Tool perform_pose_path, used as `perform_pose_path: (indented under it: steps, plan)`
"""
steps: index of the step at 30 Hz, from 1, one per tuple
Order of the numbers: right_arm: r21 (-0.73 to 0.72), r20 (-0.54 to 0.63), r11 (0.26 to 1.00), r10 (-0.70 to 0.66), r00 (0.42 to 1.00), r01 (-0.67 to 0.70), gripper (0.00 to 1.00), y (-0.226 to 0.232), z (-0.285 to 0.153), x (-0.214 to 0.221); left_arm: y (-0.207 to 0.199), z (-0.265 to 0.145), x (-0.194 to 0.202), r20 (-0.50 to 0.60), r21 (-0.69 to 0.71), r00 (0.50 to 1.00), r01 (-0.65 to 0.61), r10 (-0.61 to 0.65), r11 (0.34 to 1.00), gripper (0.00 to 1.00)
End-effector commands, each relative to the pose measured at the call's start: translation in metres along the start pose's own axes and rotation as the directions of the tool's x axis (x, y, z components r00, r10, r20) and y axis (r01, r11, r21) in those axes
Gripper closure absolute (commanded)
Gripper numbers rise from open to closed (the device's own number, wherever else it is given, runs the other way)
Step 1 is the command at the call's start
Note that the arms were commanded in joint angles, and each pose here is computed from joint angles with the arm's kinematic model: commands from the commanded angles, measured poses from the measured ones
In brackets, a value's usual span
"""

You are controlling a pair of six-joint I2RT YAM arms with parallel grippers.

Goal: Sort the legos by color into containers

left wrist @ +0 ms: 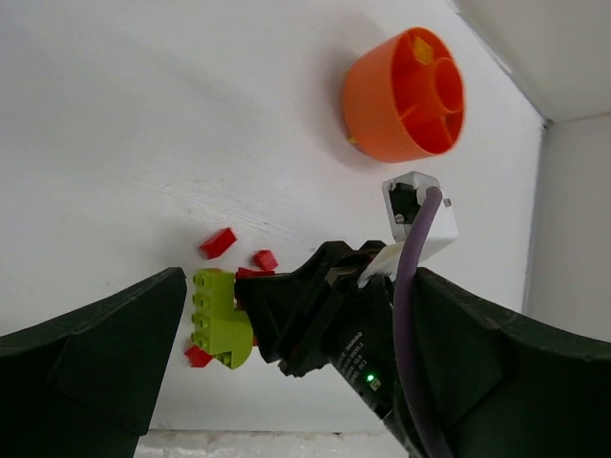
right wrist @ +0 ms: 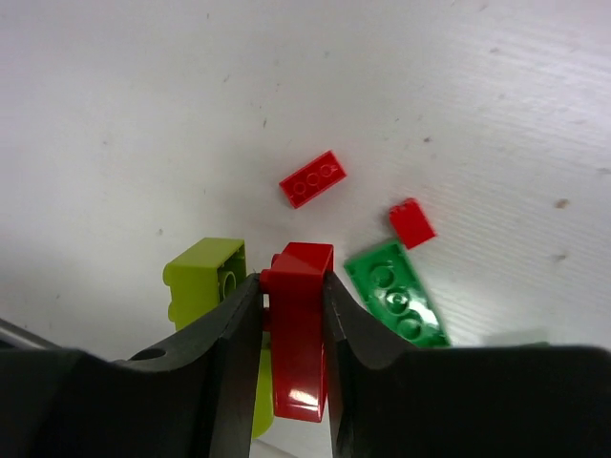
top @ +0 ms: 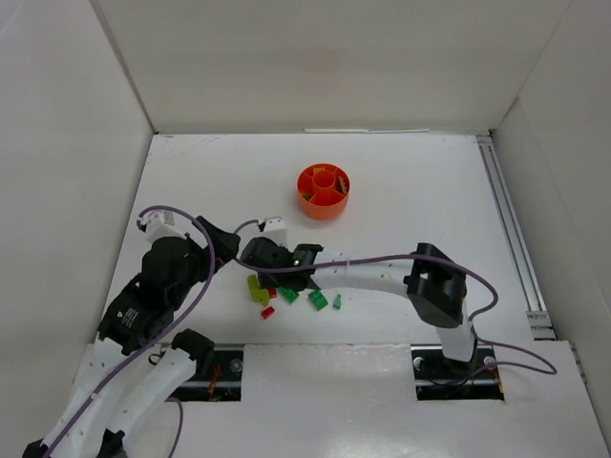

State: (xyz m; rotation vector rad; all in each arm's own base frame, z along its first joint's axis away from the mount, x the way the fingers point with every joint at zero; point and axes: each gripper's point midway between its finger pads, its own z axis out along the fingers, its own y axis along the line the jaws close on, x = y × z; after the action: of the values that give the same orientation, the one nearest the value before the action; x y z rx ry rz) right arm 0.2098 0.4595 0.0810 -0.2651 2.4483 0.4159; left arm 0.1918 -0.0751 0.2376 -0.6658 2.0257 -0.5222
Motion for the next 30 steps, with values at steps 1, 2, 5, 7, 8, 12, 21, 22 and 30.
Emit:
perform_pose_path:
  steps: [1, 2, 5, 7, 8, 12, 21, 22, 30]
  plan:
    - [-0.063, 0.141, 0.997, 0.053, 0.989, -0.044, 1.00, -0.005, -0.043, -0.061, -0.018, 0.002, -0.002, 0.015, 0.106, 0.997, -0.071, 0.069, 0.992, 0.00]
    - [-0.089, 0.180, 0.995, 0.050, 0.982, -0.034, 1.00, -0.008, -0.058, -0.077, -0.026, 0.000, -0.002, 0.012, 0.149, 0.996, -0.088, 0.088, 0.985, 0.00]
    - [-0.107, 0.156, 0.994, 0.031, 0.987, -0.014, 1.00, -0.038, -0.062, -0.087, -0.052, 0.002, 0.018, -0.056, 0.312, 0.987, -0.128, 0.153, 0.941, 0.00]
    - [-0.207, 0.170, 0.976, -0.034, 0.985, 0.070, 1.00, -0.040, -0.081, -0.100, -0.070, 0.000, 0.044, -0.143, 0.449, 0.959, -0.157, 0.244, 0.880, 0.00]
    - [-0.216, 0.184, 0.971, -0.065, 0.981, 0.105, 1.00, -0.052, -0.080, -0.107, -0.085, -0.003, 0.046, -0.137, 0.522, 0.956, -0.154, 0.261, 0.839, 0.00]
    - [-0.221, 0.231, 0.939, -0.212, 0.950, 0.263, 1.00, -0.065, -0.110, -0.120, -0.101, -0.008, 0.071, -0.204, 0.653, 0.921, -0.124, 0.331, 0.747, 0.00]
    - [-0.251, 0.307, 0.942, -0.139, 0.941, 0.221, 1.00, -0.108, -0.149, -0.148, -0.084, 0.008, 0.096, -0.267, 0.639, 0.892, -0.119, 0.364, 0.760, 0.03]
    - [-0.260, 0.309, 0.943, -0.123, 0.943, 0.208, 1.00, -0.118, -0.146, -0.148, -0.087, 0.009, 0.097, -0.260, 0.657, 0.897, -0.108, 0.359, 0.746, 0.04]
    - [-0.393, 0.378, 0.903, -0.014, 0.926, 0.174, 1.00, -0.112, -0.166, -0.172, -0.104, 0.020, 0.120, -0.306, 0.710, 0.888, -0.027, 0.343, 0.703, 0.14]
